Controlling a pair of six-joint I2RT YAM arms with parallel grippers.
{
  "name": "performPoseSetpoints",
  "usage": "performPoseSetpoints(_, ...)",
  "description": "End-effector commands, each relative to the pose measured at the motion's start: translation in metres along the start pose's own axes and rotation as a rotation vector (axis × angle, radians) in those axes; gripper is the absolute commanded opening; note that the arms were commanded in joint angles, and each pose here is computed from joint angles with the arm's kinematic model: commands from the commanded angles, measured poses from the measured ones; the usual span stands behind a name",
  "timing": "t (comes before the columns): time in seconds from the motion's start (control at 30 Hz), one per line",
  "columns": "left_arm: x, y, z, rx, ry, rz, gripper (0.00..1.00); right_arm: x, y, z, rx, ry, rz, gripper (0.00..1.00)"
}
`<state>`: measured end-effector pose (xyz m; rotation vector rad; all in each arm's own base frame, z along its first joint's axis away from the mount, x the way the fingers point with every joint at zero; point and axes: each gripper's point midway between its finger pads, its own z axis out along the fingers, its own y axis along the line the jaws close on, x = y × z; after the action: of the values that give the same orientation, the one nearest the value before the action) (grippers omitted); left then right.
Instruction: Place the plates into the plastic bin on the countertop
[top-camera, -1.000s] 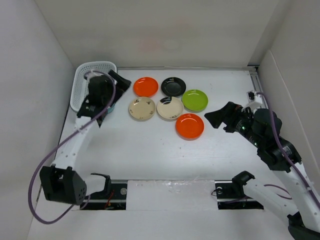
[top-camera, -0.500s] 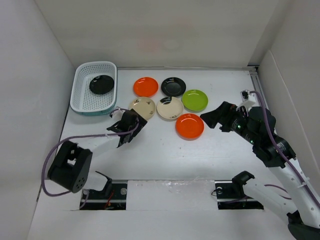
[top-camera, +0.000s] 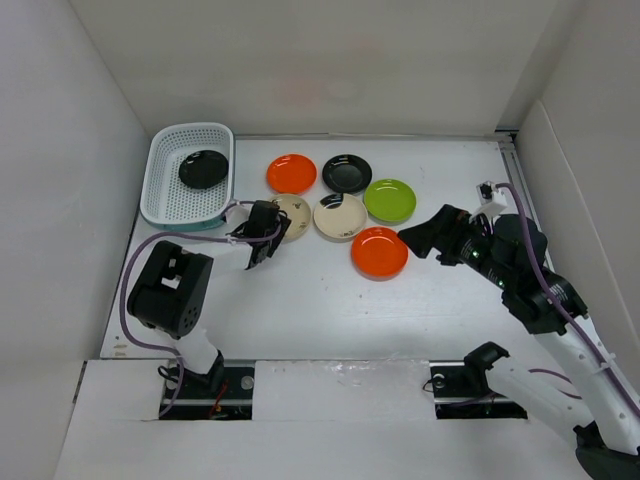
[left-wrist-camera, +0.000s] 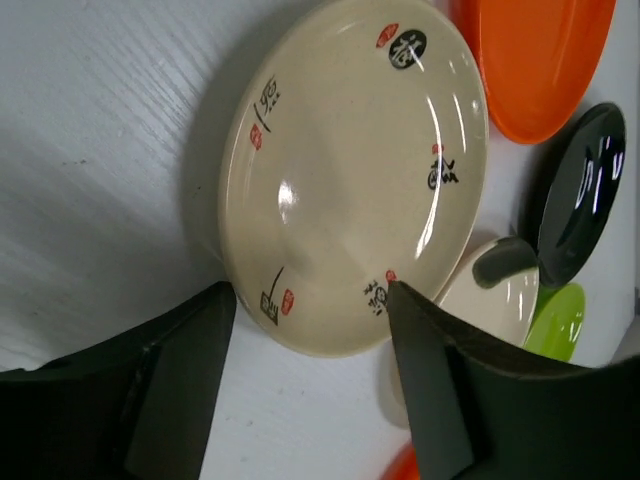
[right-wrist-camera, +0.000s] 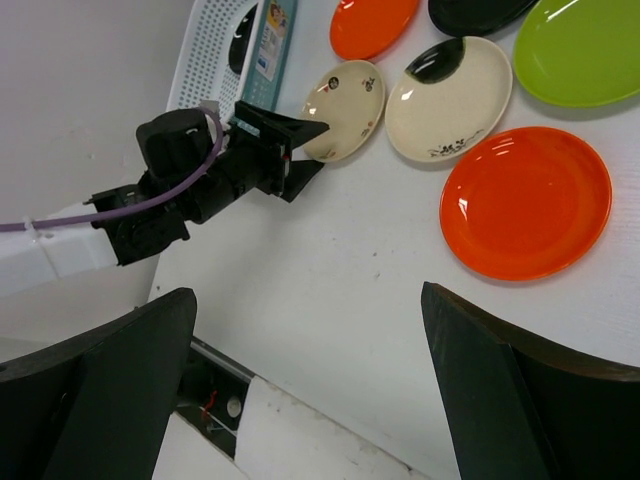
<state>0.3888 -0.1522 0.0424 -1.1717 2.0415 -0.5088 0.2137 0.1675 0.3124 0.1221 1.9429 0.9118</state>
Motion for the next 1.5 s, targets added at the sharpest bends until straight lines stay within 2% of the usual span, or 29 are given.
performPoseSetpoints(0.0, 0.01, 0.035, 0.01, -0.132, 0.019, 0.007, 0.59, -0.012, 0.015, -0.002, -0.059, -0.046, -0.002, 1.0)
performPoseSetpoints(0.1, 0.015, 0.045, 0.016, -0.174, 0.026, -0.006, 0.38, -0.012, 0.015, -0.002, -0.059, -0.046, -0.002, 1.0)
performPoseSetpoints(0.13, 0.018, 0.048, 0.017, -0.18, 0.038, -0.004, 0.26, -0.012, 0.015, -0.002, -0.059, -0.046, -0.002, 1.0)
performPoseSetpoints(0.17, 0.019, 0.051, 0.018, -0.189, 0.04, -0.001, 0.19, -0.01, 0.014, -0.002, -0.053, -0.039, -0.001, 1.0)
performPoseSetpoints(0.27, 0.026, 0.059, 0.018, -0.221, 0.067, -0.013, 0.0, -0.012, 0.013, -0.003, -0.045, -0.044, -0.01, 1.0)
performPoseSetpoints(0.4, 0.026, 0.068, 0.012, -0.23, 0.067, -0.021, 0.0, -0.017, 0.015, -0.009, -0.045, -0.058, -0.008, 1.0)
performPoseSetpoints(0.47, 0.018, 0.052, 0.002, -0.185, 0.058, -0.036, 0.0, -0.019, 0.015, -0.012, -0.043, -0.072, -0.018, 1.0)
performPoseSetpoints(0.53, 0.013, 0.044, -0.008, -0.159, 0.057, 0.009, 0.0, -0.017, 0.013, -0.012, -0.037, -0.063, -0.017, 1.0)
performPoseSetpoints(0.63, -0.014, -0.013, -0.034, -0.015, 0.012, 0.028, 0.0, -0.02, 0.013, -0.014, -0.035, -0.076, -0.018, 1.0)
performPoseSetpoints(0.73, -0.049, -0.075, -0.065, 0.107, -0.061, 0.169, 0.0, -0.02, 0.013, -0.014, -0.035, -0.076, -0.018, 1.0)
performPoseSetpoints(0.77, -0.058, -0.101, -0.074, 0.158, -0.08, 0.151, 0.0, -0.02, 0.013, -0.014, -0.035, -0.076, -0.018, 1.0)
performPoseSetpoints(0.8, -0.069, -0.107, -0.08, 0.147, -0.099, 0.194, 0.0, -0.02, 0.013, -0.014, -0.035, -0.076, -0.018, 1.0)
performPoseSetpoints(0.83, -0.092, -0.13, -0.087, 0.177, -0.138, 0.174, 0.0, -0.02, 0.013, -0.014, -0.035, -0.076, -0.018, 1.0)
performPoseSetpoints(0.87, -0.103, -0.135, -0.087, 0.178, -0.14, 0.158, 0.0, -0.02, 0.013, -0.014, -0.035, -0.076, -0.018, 1.0)
performPoseSetpoints(0.9, -0.112, -0.131, -0.079, 0.149, -0.129, 0.148, 0.0, -0.02, 0.013, -0.014, -0.035, -0.076, -0.018, 1.0)
performPoseSetpoints(0.97, -0.159, -0.135, -0.073, 0.142, -0.144, 0.08, 0.0, -0.02, 0.013, -0.014, -0.035, -0.076, -0.018, 1.0)
performPoseSetpoints(1.03, -0.182, -0.124, -0.055, 0.101, -0.131, 0.044, 0.0, -0.02, 0.013, -0.014, -0.035, -0.076, -0.018, 1.0)
performPoseSetpoints(1.07, -0.215, -0.118, -0.052, 0.092, -0.171, 0.01, 0.0, -0.02, 0.013, -0.014, -0.035, -0.076, -0.018, 1.0)
performPoseSetpoints(1.13, -0.235, -0.103, -0.034, 0.059, -0.16, -0.025, 0.0, -0.02, 0.012, -0.014, -0.035, -0.077, -0.028, 1.0)
performPoseSetpoints(1.2, -0.273, -0.091, -0.028, 0.038, -0.207, -0.073, 0.0, -0.02, 0.012, -0.014, -0.035, -0.077, -0.037, 1.0)
performPoseSetpoints(1.27, -0.283, -0.075, -0.005, -0.004, -0.195, -0.082, 0.0, -0.021, 0.014, -0.014, -0.04, -0.084, -0.038, 1.0)
performPoseSetpoints(1.3, -0.3, -0.079, -0.003, 0.009, -0.215, -0.084, 0.0, -0.021, 0.014, -0.014, -0.04, -0.084, -0.038, 1.0)
performPoseSetpoints(1.37, -0.298, -0.059, 0.027, -0.054, -0.161, -0.086, 0.0, -0.021, 0.014, -0.014, -0.04, -0.084, -0.038, 1.0)
performPoseSetpoints(1.47, -0.311, -0.052, 0.041, -0.08, -0.162, -0.091, 0.0, -0.021, 0.013, -0.014, -0.04, -0.084, -0.047, 1.0)
